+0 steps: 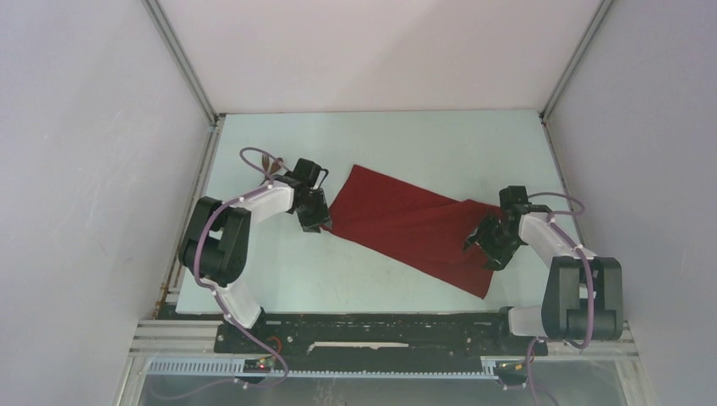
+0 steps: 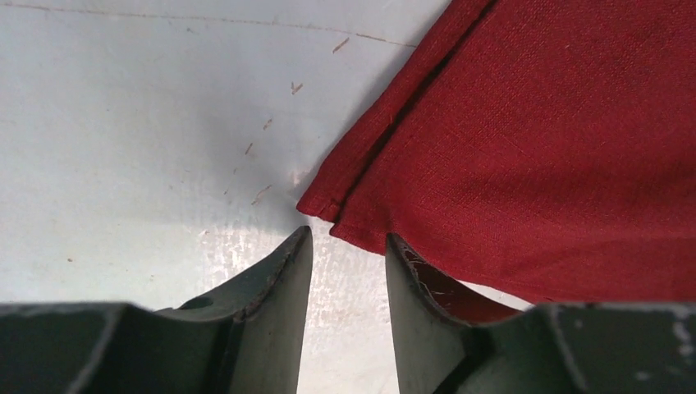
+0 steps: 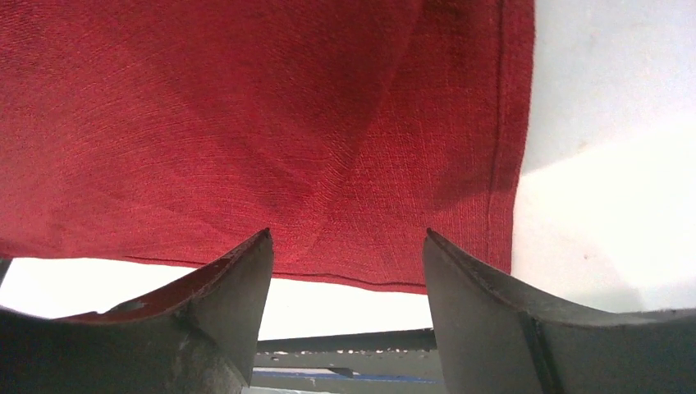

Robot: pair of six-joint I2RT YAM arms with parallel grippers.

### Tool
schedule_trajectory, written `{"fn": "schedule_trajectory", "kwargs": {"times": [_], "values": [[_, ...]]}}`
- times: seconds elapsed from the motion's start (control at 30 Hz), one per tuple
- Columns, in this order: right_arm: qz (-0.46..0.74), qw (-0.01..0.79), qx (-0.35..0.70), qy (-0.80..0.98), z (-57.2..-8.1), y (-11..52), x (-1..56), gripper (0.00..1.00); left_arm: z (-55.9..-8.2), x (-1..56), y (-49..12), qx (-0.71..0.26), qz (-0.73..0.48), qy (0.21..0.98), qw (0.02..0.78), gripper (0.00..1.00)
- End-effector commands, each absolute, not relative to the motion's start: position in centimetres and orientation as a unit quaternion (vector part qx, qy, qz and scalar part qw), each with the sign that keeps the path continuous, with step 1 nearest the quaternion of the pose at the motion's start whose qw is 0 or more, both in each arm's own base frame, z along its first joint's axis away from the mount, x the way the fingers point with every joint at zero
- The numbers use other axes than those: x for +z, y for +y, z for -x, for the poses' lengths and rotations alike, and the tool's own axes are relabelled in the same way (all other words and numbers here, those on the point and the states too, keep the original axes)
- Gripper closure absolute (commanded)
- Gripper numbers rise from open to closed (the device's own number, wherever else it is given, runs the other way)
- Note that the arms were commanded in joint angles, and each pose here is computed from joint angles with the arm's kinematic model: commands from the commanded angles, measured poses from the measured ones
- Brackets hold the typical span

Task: Fold the napkin into a case and place the utensils inside
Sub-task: Smooth out the rectangle-folded napkin at the center of the board.

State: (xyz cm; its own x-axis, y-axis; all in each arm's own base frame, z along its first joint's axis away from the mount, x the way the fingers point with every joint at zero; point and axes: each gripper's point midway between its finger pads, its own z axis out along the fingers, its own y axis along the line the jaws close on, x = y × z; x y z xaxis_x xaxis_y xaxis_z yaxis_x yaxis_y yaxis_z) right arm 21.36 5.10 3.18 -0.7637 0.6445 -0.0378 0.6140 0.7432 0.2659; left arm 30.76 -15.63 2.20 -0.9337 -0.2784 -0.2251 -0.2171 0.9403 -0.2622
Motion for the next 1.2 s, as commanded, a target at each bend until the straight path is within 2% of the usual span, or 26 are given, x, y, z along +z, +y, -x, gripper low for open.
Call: {"fn": "schedule_trajectory", "kwargs": {"times": [0.0,0.13,0.27,0.37,0.47,0.57,0.6,0.67,0.73,0.83,0.87,0.9,0.93,1.0,1.03,1.1,1.17], "values": [[-0.381,0.052,0.1,0.918,-21.1,5.3,3.3,0.26,-31.1,2.3,-16.5,-0.119,0.148,0.972,0.137,0.56],[-0.382,0.039,0.136,0.913,-21.6,7.4,3.2,0.31,-30.9,2.4,-17.4,-0.135,0.152,0.97,0.133,0.62],[-0.387,0.063,0.155,0.907,-23.3,8.2,3.0,0.35,-30.9,2.4,-17.8,-0.146,0.157,0.967,0.135,0.67],[-0.389,0.062,0.18,0.901,-24.4,8.8,2.8,0.55,-31.2,2.6,-17.9,-0.145,0.154,0.967,0.139,0.74],[-0.389,0.062,0.195,0.898,-25.0,9.3,3.1,0.8,-31.7,3.9,-18.3,-0.157,0.153,0.964,0.149,0.83],[-0.383,0.075,0.196,0.9,-25.4,9.2,4.0,0.99,-32.1,5.7,-18.4,-0.165,0.151,0.96,0.167,0.87],[-0.38,0.082,0.196,0.9,-25.7,9.0,4.3,1.0,-32.5,6.3,-18.4,-0.167,0.15,0.959,0.174,0.93],[-0.378,0.099,0.2,0.898,-26.6,8.6,5.0,1.0,-33.6,7.6,-18.9,-0.175,0.147,0.955,0.189,1.0],[-0.374,0.123,0.224,0.892,-28.5,8.6,6.2,1.0,-35.5,9.0,-19.9,-0.192,0.14,0.949,0.204,1.0],[-0.371,0.201,0.223,0.878,-33.7,6.3,9.2,1.0,-39.5,11.8,-21.5,-0.208,0.127,0.94,0.237,1.0],[-0.365,0.217,0.216,0.879,-35.2,5.5,9.9,0.97,-40.8,12.6,-21.8,-0.207,0.124,0.939,0.246,1.0],[-0.363,0.212,0.202,0.884,-35.9,4.8,10.2,0.85,-41.9,13.3,-22.1,-0.205,0.118,0.938,0.252,0.99],[-0.36,0.196,0.191,0.892,-36.1,4.3,10.3,0.73,-42.6,13.8,-22.2,-0.198,0.114,0.941,0.249,0.9],[-0.357,0.149,0.159,0.908,-34.3,3.6,9.7,0.55,-42.2,13.3,-21.8,-0.177,0.107,0.953,0.221,0.59],[-0.352,0.138,0.143,0.915,-33.1,3.3,9.6,0.43,-41.6,13.2,-21.5,-0.172,0.105,0.955,0.218,0.48],[-0.345,0.113,0.116,0.925,-30.2,2.9,9.5,0.32,-39.9,12.5,-20.6,-0.166,0.101,0.958,0.212,0.4],[-0.351,0.084,0.082,0.929,-26.9,2.2,9.3,0.29,-38.0,11.6,-19.6,-0.154,0.092,0.963,0.202,0.37]]}}
